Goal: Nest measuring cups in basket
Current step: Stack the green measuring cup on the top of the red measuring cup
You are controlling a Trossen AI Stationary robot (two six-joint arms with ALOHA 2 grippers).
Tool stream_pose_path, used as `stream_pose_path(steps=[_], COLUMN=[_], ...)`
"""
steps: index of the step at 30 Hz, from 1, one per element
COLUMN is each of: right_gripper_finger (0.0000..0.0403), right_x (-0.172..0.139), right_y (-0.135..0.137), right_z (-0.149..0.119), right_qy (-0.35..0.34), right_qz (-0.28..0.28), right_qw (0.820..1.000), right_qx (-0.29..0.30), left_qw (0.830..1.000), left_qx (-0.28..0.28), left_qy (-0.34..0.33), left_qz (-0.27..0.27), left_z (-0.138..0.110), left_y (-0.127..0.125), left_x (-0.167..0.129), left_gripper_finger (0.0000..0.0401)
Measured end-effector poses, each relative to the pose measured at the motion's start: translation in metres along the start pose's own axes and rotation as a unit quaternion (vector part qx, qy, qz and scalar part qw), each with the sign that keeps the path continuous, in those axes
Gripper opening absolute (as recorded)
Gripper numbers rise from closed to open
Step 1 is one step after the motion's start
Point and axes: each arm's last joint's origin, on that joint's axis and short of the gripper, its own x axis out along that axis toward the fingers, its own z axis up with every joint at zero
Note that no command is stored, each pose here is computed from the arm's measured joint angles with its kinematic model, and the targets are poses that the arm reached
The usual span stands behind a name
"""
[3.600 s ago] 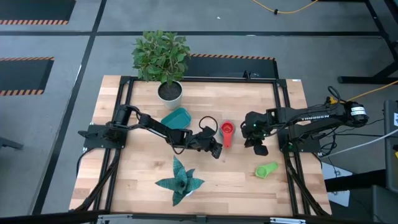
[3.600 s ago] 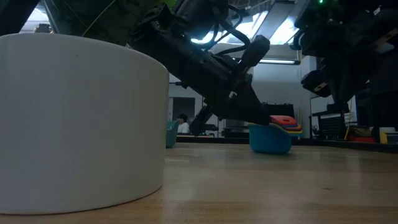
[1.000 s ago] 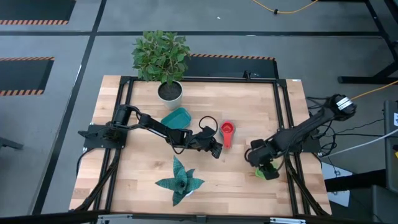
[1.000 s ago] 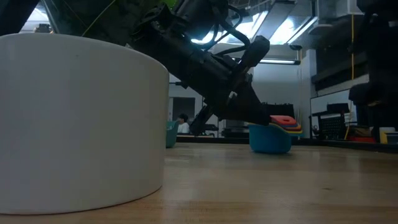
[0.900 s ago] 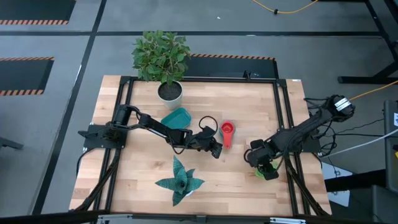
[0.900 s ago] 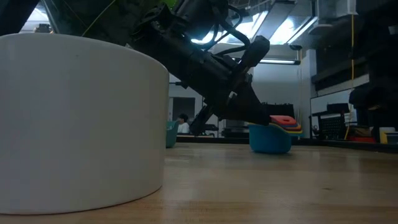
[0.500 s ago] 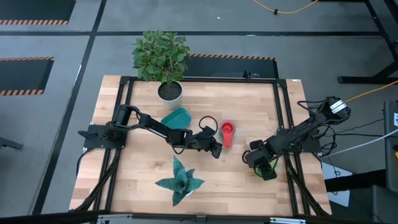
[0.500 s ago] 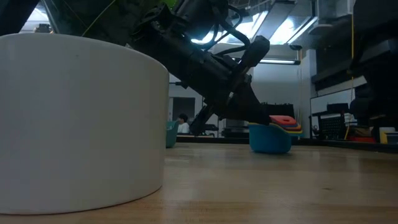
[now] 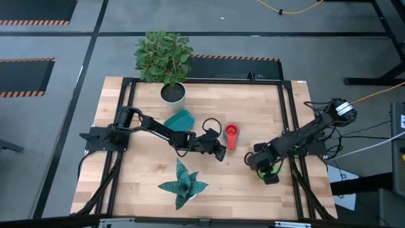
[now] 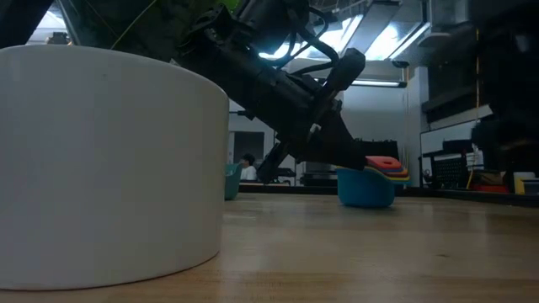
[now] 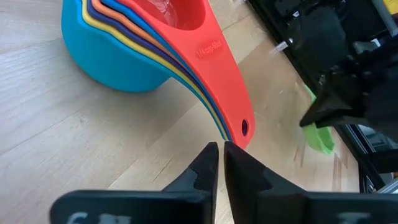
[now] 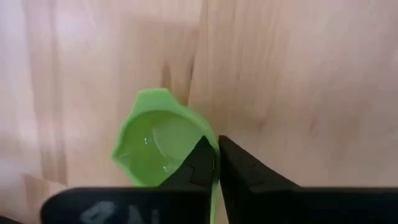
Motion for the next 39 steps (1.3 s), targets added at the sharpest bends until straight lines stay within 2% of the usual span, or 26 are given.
stream_pose_path(steps=[6,10,16,21,28,34,39], right_gripper_finger=[0.0013,0.0013,0.0018,0.0012,0.0014,0.0014,0.0017], right_x=[-0.026,-0.050,-0.083,-0.099,-0.130,-0.157,-0.162], right_y=[0.000,-0.005,-0.018,-0.035,-0.060,-0.086,-0.111], right_z=[0.022,0.038,0.059,0.065,0.052,0.040,0.037], right_qy=[-0.032,-0.058,-0.117,-0.147,-0.207,-0.275,-0.296], right_qz=[0.002,-0.018,-0.045,-0.041,-0.029,-0.030,-0.040], right_qw=[0.999,0.997,0.988,0.977,0.950,0.914,0.889], right_qx=[0.015,0.037,0.086,0.150,0.231,0.297,0.348], left_qw=[1.000,1.000,1.000,1.000,1.000,0.992,0.979], left_qx=[0.000,0.000,0.001,0.004,0.030,0.118,0.190], left_qy=[-0.002,-0.002,-0.001,0.004,-0.002,-0.042,-0.068], left_qz=[0.001,0.002,0.000,-0.003,-0.006,-0.023,-0.029], left_z=[0.000,0.000,-0.002,-0.005,-0.011,-0.003,0.010], left_y=[0.000,0.000,-0.001,-0.003,-0.009,-0.034,-0.048], left_x=[0.000,0.000,-0.001,-0.001,-0.005,-0.026,-0.042], left_gripper_finger=[0.0023,0.0016,0.0008,0.0002,0.0006,0.0003,0.0005])
